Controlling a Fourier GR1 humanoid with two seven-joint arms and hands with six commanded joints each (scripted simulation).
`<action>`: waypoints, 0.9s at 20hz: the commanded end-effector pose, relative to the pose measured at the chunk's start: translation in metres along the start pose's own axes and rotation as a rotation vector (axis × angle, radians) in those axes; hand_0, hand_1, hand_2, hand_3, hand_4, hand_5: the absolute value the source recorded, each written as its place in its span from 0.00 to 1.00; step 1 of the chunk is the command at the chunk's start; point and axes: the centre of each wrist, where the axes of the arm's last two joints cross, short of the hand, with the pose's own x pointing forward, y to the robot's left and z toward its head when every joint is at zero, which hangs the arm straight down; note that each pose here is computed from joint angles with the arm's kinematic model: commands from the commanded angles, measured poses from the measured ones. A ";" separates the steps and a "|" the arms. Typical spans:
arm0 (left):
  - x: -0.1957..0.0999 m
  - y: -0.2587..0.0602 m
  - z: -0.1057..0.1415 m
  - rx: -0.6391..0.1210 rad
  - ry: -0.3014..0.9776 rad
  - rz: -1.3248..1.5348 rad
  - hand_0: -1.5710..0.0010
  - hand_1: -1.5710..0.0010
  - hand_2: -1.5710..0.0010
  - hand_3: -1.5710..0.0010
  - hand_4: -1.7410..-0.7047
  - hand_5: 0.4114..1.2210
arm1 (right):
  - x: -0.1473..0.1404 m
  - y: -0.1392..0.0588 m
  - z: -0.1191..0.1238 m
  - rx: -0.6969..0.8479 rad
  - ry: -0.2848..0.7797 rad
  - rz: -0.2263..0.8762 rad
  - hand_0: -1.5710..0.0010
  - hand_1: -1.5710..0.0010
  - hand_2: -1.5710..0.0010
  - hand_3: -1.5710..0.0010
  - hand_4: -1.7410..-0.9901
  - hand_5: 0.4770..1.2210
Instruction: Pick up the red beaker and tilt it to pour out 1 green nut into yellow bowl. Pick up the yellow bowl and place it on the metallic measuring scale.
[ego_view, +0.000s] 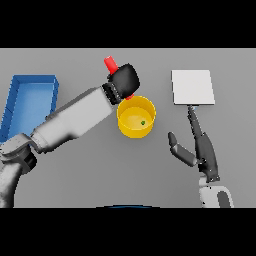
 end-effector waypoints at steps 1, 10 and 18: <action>0.002 0.001 0.000 0.010 -0.002 -0.042 0.00 0.00 0.00 0.00 0.00 1.00 | 0.002 0.000 -0.004 -0.009 0.006 0.005 1.00 1.00 1.00 1.00 0.91 0.29; 0.012 0.033 -0.010 -0.060 -0.065 -0.375 0.00 0.00 0.00 0.00 0.01 1.00 | 0.005 0.003 -0.006 -0.023 -0.012 0.039 1.00 1.00 1.00 1.00 0.91 0.26; -0.039 0.066 -0.007 -0.036 0.012 -0.387 0.00 0.00 0.00 0.00 0.02 1.00 | 0.005 0.004 -0.006 -0.027 -0.026 0.044 1.00 1.00 1.00 1.00 0.95 0.28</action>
